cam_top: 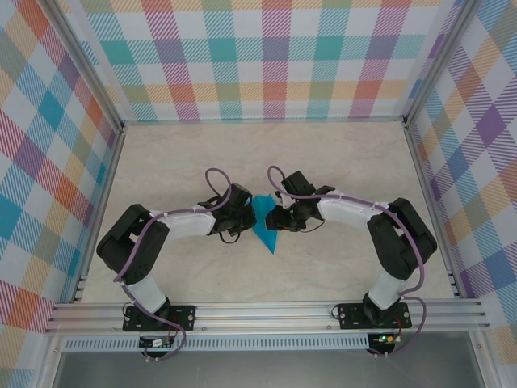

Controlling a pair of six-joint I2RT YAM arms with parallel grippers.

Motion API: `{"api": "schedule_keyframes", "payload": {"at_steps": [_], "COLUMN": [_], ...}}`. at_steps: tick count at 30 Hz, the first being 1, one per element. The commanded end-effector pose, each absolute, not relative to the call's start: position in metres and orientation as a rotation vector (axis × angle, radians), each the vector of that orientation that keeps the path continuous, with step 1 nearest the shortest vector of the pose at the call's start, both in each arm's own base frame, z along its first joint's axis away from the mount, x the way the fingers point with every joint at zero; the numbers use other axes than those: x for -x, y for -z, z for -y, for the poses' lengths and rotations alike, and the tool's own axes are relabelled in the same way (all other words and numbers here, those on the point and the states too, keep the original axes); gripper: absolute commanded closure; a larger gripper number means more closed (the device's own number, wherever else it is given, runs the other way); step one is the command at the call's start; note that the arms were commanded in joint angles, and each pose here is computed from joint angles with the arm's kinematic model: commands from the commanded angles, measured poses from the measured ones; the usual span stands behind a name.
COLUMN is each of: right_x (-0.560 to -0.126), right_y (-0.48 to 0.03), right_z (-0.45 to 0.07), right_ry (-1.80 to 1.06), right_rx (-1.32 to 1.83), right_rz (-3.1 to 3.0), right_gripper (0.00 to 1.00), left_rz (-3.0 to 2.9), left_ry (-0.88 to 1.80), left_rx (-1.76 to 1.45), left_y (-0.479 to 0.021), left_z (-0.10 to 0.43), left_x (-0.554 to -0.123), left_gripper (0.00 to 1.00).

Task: Fold a paper plane with a square sheet of paper (pick it up from the middle)
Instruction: Move the paper plane to the top-center of the table.

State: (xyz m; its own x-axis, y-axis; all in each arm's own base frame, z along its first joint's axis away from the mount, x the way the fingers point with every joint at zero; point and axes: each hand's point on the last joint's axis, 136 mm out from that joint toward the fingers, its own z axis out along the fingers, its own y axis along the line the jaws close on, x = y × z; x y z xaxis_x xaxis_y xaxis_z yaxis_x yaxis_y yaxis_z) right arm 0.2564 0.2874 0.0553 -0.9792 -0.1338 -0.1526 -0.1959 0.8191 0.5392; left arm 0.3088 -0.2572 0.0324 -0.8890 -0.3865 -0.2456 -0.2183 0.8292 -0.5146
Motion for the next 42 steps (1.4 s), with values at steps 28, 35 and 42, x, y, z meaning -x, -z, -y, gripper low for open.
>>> {"api": "schedule_keyframes", "payload": {"at_steps": [28, 35, 42], "right_x": [-0.255, -0.256, -0.257], "right_y": [-0.042, -0.044, -0.044], "right_z": [-0.317, -0.321, -0.320], "right_ry": [-0.865, -0.860, -0.798], "right_rx": [0.423, 0.434, 0.435], "right_rz": [-2.919, -2.914, -2.918], "right_gripper": [0.50, 0.45, 0.33], "left_rz": [-2.593, -2.597, -2.589], "left_ry": [0.829, 0.799, 0.821], "left_rx": [0.510, 0.568, 0.567], "left_y": [-0.072, -0.068, -0.071], "left_z": [0.243, 0.224, 0.221], "left_x": [-0.314, -0.315, -0.317], "left_gripper": [0.70, 0.69, 0.70]}}
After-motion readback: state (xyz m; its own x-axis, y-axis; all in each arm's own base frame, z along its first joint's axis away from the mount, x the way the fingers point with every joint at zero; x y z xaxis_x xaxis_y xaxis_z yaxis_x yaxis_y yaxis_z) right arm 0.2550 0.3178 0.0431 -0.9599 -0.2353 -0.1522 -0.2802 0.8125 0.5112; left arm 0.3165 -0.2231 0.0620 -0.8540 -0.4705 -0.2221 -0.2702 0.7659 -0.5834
